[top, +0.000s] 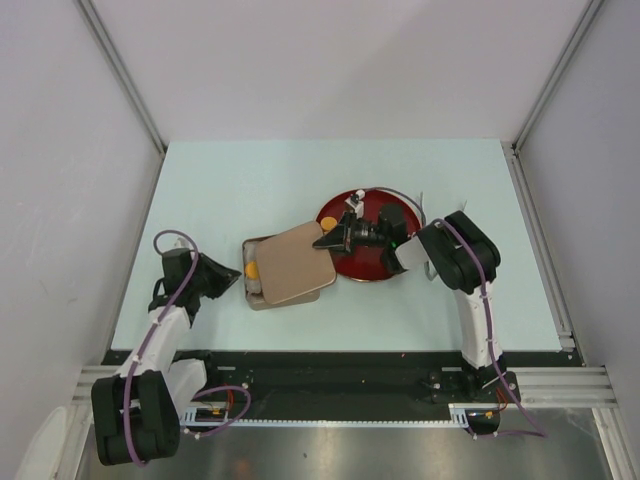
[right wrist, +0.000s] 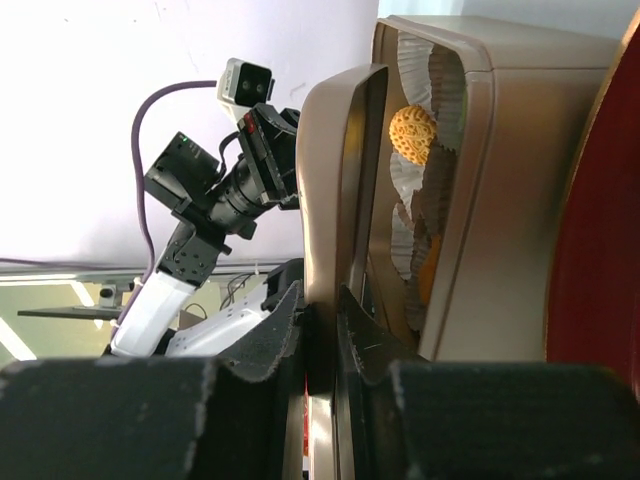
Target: Pack the cookies
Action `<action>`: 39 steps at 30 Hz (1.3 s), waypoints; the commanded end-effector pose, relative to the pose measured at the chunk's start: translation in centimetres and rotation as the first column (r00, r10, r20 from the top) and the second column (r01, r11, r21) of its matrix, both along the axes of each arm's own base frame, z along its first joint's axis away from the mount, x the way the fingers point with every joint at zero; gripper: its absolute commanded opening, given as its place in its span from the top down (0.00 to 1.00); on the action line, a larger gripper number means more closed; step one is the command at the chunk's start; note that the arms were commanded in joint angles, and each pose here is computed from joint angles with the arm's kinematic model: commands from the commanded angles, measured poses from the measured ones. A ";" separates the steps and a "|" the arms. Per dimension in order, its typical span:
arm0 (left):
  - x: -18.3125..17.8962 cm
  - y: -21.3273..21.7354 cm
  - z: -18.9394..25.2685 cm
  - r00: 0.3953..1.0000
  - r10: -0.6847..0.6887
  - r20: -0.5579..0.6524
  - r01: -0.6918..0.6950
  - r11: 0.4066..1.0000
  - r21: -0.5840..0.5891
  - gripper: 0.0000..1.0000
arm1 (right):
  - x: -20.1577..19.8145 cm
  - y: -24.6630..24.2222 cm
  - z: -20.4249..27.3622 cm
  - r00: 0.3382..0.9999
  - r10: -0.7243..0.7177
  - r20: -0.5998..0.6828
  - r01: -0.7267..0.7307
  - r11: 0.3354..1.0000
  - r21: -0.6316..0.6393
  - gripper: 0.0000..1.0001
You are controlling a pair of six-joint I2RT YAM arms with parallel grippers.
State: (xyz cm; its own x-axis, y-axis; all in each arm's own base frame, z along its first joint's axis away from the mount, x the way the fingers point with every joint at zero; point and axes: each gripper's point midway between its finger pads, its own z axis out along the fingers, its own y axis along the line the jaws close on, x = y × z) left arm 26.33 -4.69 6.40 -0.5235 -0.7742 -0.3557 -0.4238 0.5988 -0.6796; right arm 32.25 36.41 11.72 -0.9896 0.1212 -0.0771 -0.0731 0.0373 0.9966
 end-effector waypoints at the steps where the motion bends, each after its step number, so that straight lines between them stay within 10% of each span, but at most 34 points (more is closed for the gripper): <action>1: 0.3 -0.1 0.2 1.000 0.009 0.022 -0.009 1.000 -0.029 0.80 | 0.6 0.6 0.4 0.998 -0.005 0.058 0.003 1.000 0.025 1.00; 39: -0.1 -1.1 -1.2 1.000 -0.019 0.004 0.019 0.996 -0.084 1.00 | 0.3 3.0 -1.6 0.999 -0.023 0.042 0.020 0.996 0.081 1.00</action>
State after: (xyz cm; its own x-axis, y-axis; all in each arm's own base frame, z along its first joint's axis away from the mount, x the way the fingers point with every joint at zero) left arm 25.77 -5.38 4.45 -0.5382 -0.7879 -0.2992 -0.4405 0.5656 -0.6972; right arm 32.59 38.97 8.62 -0.9865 0.1607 0.0313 0.0276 -0.0250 0.9993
